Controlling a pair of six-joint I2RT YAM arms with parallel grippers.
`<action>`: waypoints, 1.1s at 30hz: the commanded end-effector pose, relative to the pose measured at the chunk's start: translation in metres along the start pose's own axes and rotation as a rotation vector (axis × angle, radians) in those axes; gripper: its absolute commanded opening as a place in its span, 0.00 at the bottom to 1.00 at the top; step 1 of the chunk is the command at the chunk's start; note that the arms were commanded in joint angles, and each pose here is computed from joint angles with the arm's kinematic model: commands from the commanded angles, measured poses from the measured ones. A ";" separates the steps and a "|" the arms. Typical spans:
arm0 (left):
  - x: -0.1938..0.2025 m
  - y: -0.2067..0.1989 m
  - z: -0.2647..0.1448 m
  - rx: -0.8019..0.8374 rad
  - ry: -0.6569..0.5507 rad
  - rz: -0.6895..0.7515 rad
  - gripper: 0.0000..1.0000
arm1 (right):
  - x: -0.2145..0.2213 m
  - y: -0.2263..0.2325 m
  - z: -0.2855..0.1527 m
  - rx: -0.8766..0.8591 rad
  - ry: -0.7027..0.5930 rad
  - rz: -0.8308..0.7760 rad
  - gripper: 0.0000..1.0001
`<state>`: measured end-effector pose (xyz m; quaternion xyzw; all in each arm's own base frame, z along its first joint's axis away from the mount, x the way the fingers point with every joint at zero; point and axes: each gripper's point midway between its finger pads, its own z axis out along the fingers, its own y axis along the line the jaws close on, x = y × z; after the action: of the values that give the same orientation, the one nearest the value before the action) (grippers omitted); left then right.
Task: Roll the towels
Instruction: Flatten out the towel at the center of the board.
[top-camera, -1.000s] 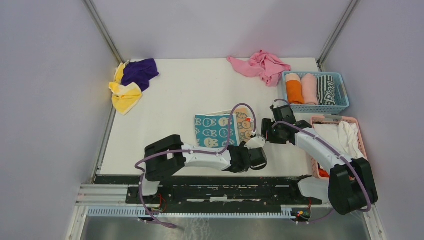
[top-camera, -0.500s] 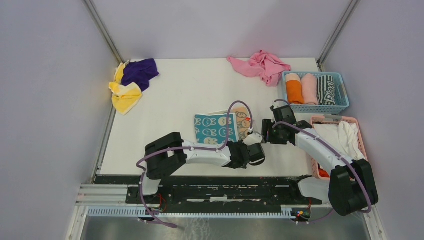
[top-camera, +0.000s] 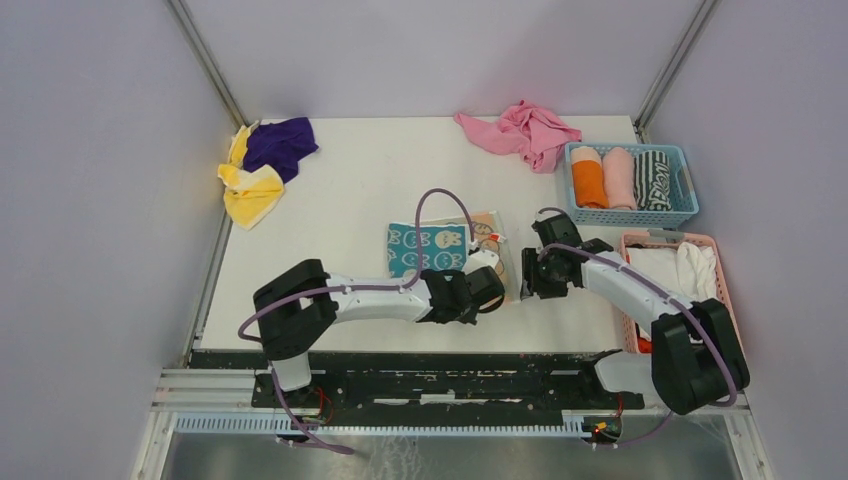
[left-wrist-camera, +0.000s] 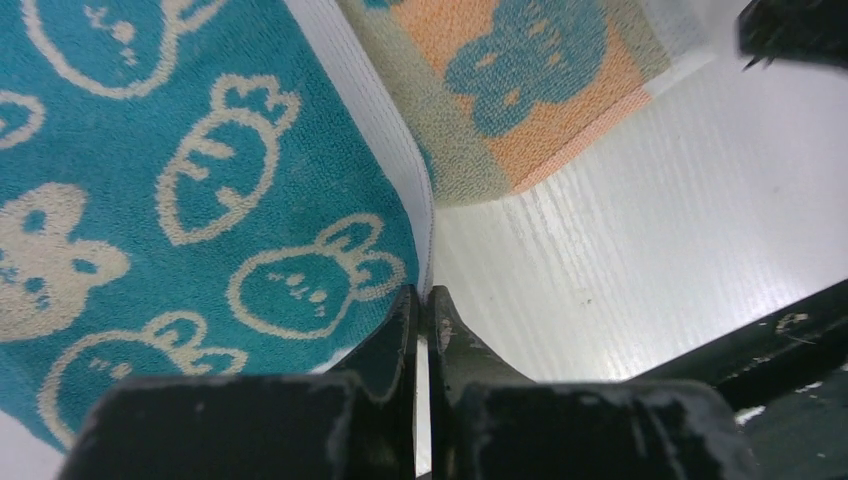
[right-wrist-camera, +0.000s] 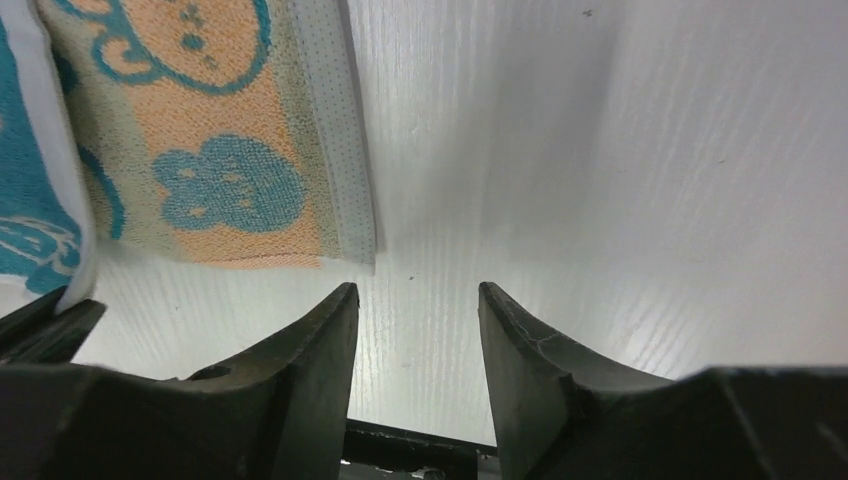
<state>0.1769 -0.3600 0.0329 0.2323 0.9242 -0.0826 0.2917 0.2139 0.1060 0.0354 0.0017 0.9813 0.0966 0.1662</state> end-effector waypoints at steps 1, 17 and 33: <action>-0.035 -0.010 -0.020 0.097 -0.096 -0.121 0.03 | -0.014 0.016 0.001 -0.031 -0.021 -0.015 0.54; -0.038 -0.004 -0.022 0.150 -0.105 -0.180 0.03 | -0.013 0.027 0.034 0.064 0.016 -0.056 0.52; -0.098 0.123 -0.068 0.073 -0.255 -0.399 0.03 | -0.040 0.020 0.009 0.168 -0.031 -0.136 0.01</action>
<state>0.2275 -0.3167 0.0831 0.1114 0.9265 -0.1845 0.3086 0.2349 0.1378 0.0128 -0.0374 0.9871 0.0436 0.1498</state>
